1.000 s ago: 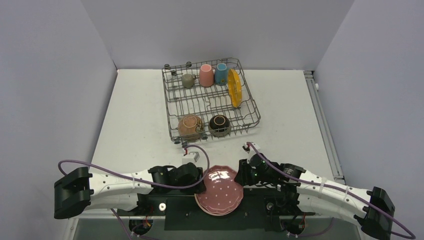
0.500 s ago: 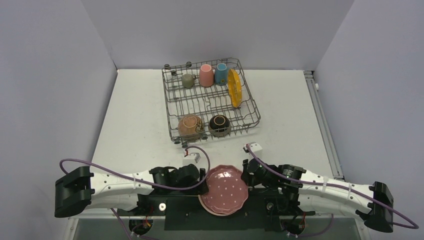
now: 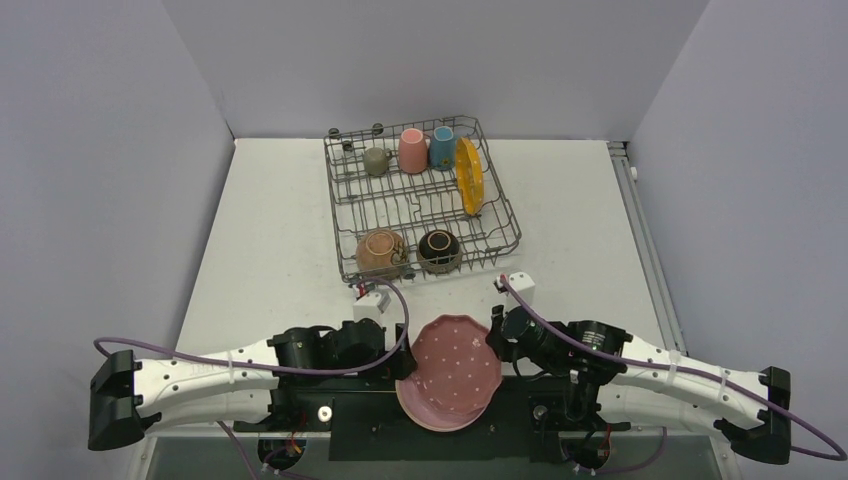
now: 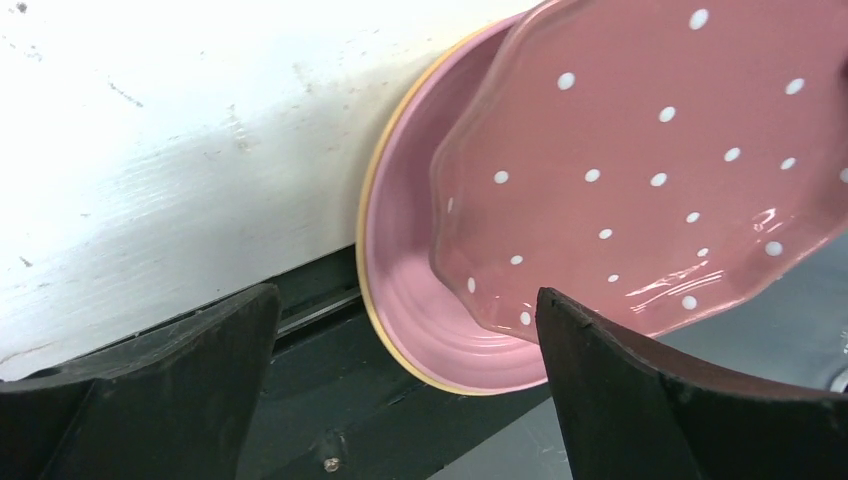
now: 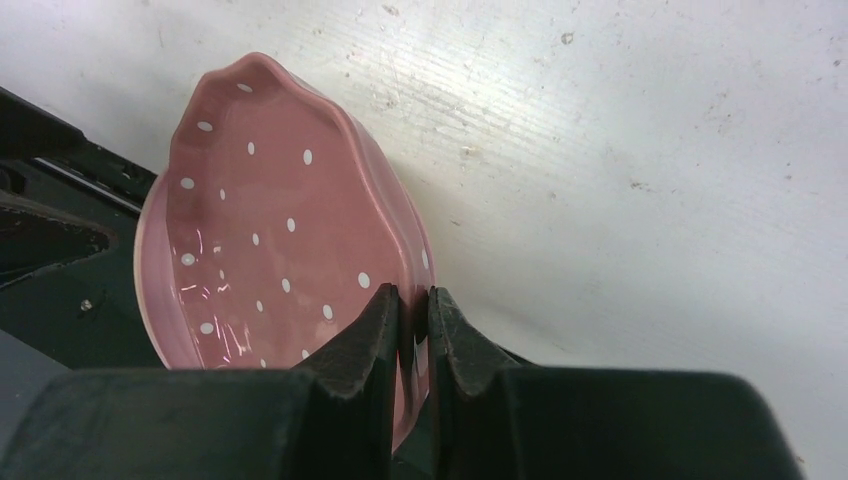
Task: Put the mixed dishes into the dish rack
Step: Pick up the plate from the corner of the board.
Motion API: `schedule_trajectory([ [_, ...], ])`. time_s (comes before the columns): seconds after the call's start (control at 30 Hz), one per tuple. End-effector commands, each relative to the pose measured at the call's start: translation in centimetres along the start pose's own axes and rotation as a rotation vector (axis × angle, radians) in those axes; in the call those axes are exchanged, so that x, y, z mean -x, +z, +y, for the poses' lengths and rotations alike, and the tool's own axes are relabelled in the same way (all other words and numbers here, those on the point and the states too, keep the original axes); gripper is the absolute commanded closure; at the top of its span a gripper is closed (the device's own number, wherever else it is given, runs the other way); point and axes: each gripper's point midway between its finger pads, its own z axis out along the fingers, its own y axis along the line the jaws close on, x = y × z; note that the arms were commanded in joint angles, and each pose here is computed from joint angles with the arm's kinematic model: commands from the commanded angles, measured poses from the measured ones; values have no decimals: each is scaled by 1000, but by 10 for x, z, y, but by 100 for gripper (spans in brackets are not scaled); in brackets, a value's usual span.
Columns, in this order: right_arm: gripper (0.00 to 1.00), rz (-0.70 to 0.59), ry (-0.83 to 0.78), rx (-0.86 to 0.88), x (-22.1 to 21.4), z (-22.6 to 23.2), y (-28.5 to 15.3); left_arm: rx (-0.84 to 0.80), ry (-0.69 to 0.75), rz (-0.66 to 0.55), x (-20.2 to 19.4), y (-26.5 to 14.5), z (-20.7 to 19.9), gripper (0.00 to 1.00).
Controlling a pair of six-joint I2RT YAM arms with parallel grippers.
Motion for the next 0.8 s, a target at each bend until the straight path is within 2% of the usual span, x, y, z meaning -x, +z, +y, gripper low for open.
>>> schedule_trajectory([
  [0.0, 100, -206, 129, 137, 68, 36, -33, -109, 7, -25, 16, -13, -27, 3],
  [0.3, 100, -248, 205, 204, 91, 47, -54, -228, -52, 2, 23, -6, -42, 3],
  [0.47, 100, -251, 257, 276, 99, 56, -60, -385, -89, 17, 27, -12, -63, 4],
  [0.77, 100, -269, 355, 375, 108, 60, -58, -601, -145, 22, 34, -34, -83, 20],
])
